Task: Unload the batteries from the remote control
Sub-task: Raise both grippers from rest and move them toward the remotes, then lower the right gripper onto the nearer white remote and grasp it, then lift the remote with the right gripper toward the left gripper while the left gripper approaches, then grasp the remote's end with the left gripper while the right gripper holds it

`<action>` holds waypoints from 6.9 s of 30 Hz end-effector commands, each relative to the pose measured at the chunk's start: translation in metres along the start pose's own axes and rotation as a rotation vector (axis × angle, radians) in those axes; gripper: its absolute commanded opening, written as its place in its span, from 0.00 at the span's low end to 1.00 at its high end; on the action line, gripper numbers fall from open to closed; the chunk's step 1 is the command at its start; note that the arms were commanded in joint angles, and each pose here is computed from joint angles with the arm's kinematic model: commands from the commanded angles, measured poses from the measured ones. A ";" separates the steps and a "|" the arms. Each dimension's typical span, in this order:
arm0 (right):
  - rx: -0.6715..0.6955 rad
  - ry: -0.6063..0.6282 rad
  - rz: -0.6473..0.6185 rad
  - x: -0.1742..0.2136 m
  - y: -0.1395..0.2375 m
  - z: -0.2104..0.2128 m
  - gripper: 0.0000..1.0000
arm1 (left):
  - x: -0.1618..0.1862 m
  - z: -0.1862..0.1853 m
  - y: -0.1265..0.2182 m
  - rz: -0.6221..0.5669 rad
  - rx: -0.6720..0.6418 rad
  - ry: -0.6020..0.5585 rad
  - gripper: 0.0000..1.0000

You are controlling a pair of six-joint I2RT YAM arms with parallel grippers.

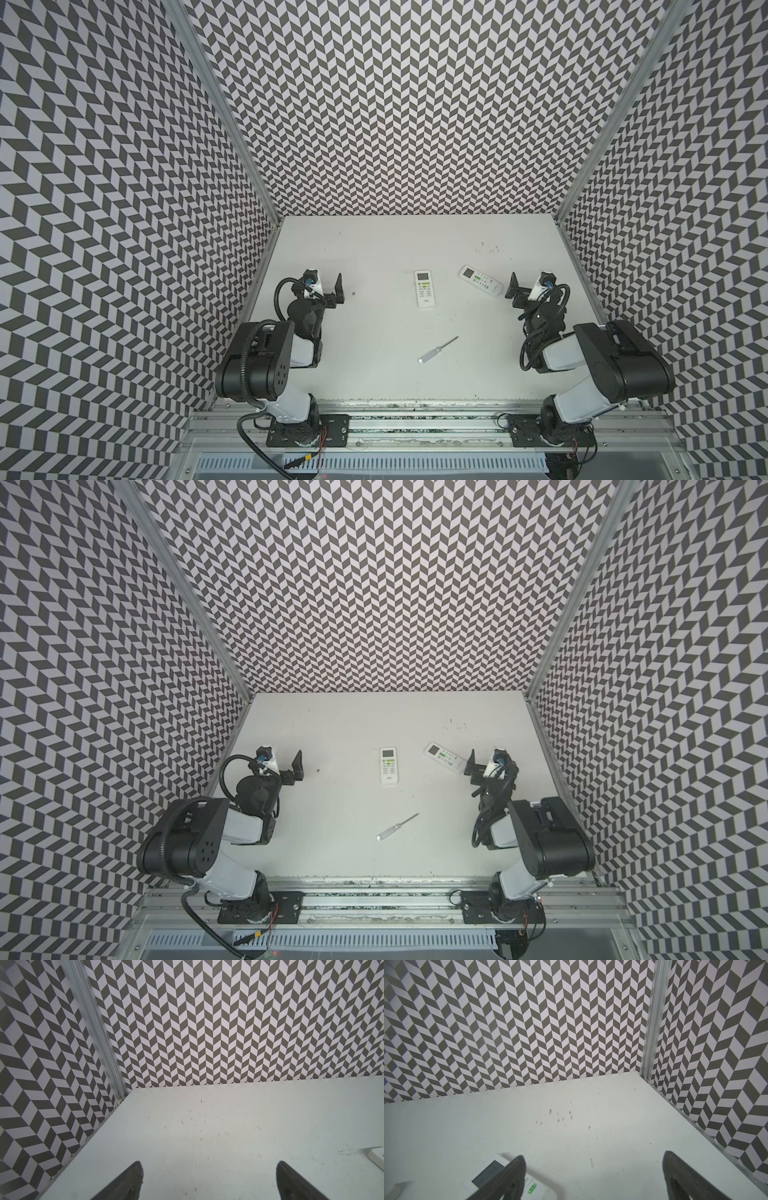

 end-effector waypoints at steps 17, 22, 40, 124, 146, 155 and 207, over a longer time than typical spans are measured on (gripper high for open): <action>0.083 -0.046 -0.051 -0.010 0.007 -0.004 1.00 | -0.008 0.001 -0.007 0.010 0.034 0.013 1.00; 0.080 -0.020 -0.143 -0.017 0.025 0.002 1.00 | -0.030 0.001 -0.057 0.230 0.083 0.030 1.00; -0.035 -0.361 0.273 -0.092 -0.011 0.046 1.00 | -0.118 -0.056 -0.066 0.385 0.226 0.176 1.00; -0.400 0.135 0.658 -0.017 0.002 0.258 0.44 | -0.147 -0.038 -0.036 0.251 0.323 0.019 1.00; -0.876 0.333 0.037 -0.112 0.058 0.204 0.43 | -0.162 -0.127 -0.036 0.327 0.830 -0.856 0.97; -1.001 0.371 -0.081 -0.114 0.074 0.180 0.42 | -0.183 -0.142 -0.020 -0.002 1.087 -1.206 1.00; -1.385 0.346 -0.083 -0.091 0.090 0.204 0.45 | -0.092 -0.156 0.028 -1.118 1.109 -1.813 0.66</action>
Point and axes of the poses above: each gripper's point midway between its finger pads, its own y axis back along the fingers, its own z axis along the line the jaws close on, x = y × z, the point moved 10 cm from there along y, back along the fingers, and after that the axes turned 4 degrees about y, right-handed, at the moved point
